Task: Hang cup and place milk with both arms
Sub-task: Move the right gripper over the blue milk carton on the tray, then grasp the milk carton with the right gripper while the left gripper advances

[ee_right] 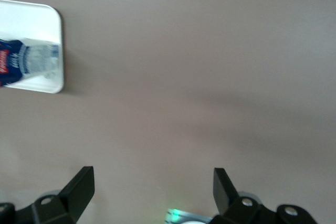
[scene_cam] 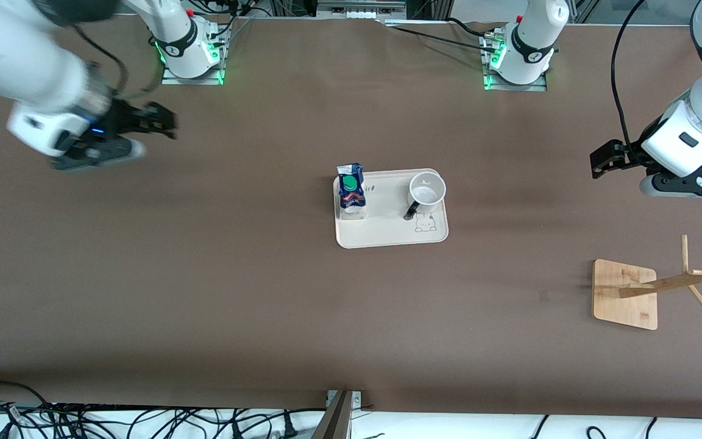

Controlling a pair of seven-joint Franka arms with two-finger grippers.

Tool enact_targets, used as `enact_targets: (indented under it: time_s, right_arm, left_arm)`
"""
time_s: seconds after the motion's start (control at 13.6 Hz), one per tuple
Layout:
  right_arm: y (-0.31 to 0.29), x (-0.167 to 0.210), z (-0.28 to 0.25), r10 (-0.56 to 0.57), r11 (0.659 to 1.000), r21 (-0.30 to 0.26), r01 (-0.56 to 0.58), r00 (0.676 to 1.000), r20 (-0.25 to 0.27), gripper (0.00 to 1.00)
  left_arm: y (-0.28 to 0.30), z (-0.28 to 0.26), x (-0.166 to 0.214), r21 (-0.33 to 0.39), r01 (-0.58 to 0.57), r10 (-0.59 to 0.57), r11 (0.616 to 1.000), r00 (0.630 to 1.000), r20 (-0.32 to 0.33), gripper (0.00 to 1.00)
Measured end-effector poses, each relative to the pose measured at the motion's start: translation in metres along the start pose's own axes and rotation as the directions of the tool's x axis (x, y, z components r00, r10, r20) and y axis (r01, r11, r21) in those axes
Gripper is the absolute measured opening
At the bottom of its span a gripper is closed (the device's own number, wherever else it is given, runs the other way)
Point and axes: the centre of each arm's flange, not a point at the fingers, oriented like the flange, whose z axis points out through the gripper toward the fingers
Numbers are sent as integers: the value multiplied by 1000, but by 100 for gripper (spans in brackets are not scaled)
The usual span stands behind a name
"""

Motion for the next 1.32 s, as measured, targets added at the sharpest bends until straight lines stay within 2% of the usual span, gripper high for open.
enact_targets:
  time_s: [0.15, 0.51, 0.73, 0.88, 1.03, 1.32]
  right_arm:
    - [-66, 19, 33, 48, 998, 45, -47, 998, -31, 100]
    - [-204, 50, 107, 164, 984, 80, -157, 982, -98, 100]
    - [-264, 54, 142, 202, 976, 104, -190, 972, -120, 100]
    - [-291, 49, 166, 203, 977, 97, -192, 972, -120, 100]
    - [-306, 44, 186, 193, 981, 59, -187, 972, -134, 100]
    - [-310, 44, 203, 184, 983, 25, -183, 974, -133, 100]
  left_arm:
    - [-3, 2, 1, 0, 6, -6, 1000, 1000, 1, 100]
    - [-9, 8, 4, 0, 18, -18, 1000, 1000, 12, 100]
    - [-12, 12, 6, -1, 22, -22, 1000, 1000, 18, 100]
    - [-11, 12, 7, -1, 21, -21, 1000, 1000, 17, 100]
    - [-10, 12, 8, -1, 19, -19, 1000, 1000, 7, 100]
    - [-16, 16, 22, -7, 29, -29, 1000, 998, -53, 100]
